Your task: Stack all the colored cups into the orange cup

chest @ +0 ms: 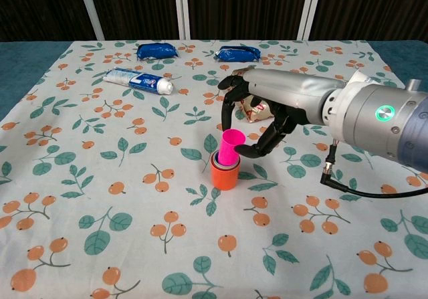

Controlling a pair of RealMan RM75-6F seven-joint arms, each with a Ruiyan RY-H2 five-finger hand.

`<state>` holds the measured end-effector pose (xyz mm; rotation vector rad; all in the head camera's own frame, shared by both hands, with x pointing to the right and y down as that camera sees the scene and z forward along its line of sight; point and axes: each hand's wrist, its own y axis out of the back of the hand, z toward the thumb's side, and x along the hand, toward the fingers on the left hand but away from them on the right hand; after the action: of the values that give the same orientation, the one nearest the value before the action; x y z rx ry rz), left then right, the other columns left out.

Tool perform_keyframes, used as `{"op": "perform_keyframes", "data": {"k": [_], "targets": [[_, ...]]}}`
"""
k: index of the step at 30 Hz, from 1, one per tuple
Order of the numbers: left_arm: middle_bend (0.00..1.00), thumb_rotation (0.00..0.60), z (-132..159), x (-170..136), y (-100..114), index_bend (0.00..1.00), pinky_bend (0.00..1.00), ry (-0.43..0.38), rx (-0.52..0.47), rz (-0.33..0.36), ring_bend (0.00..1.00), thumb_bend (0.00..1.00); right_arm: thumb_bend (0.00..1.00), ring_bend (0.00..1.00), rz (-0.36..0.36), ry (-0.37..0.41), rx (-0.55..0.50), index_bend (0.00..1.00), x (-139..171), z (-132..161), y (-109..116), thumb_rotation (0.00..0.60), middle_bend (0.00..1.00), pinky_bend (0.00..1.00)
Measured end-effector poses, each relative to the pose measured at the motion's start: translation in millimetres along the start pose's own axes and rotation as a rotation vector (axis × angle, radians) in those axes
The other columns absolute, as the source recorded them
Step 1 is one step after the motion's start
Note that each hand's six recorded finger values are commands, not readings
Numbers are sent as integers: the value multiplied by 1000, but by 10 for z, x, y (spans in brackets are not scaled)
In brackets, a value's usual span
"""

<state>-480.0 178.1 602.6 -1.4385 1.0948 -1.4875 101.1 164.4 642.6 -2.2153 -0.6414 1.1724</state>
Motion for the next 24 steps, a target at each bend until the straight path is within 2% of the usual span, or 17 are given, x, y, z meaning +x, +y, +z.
{"op": "perform_keyframes", "data": {"k": [4, 6, 10, 13, 19, 24], "targets": [[21, 600, -5, 0, 4, 53, 9, 2, 0, 2, 0, 76, 401, 33, 21, -5, 8, 59, -9, -20, -45, 600, 0, 114], [21, 600, -11, 3, 8, 53, 10, 5, -1, 4, 0, 76, 389, 29, 39, -11, 21, 11, -7, -41, -73, 600, 0, 112], [21, 600, -33, 14, 20, 53, 10, 10, -2, 8, 0, 77, 388, 29, 61, -23, 35, 0, -1, -56, -66, 600, 0, 112], [21, 600, -47, 11, 31, 53, 9, 14, -1, 12, 0, 77, 388, 29, 32, -23, 37, 0, 15, -50, 66, 600, 0, 112], [20, 600, -59, 2, 52, 53, 9, 17, -5, 17, 0, 76, 388, 29, -70, -44, 82, 0, 169, -184, 478, 600, 0, 112], [20, 600, -48, -10, 59, 53, 9, 13, -7, 17, 0, 76, 388, 29, -199, -128, 179, 0, 545, -589, 951, 600, 0, 112]]}}
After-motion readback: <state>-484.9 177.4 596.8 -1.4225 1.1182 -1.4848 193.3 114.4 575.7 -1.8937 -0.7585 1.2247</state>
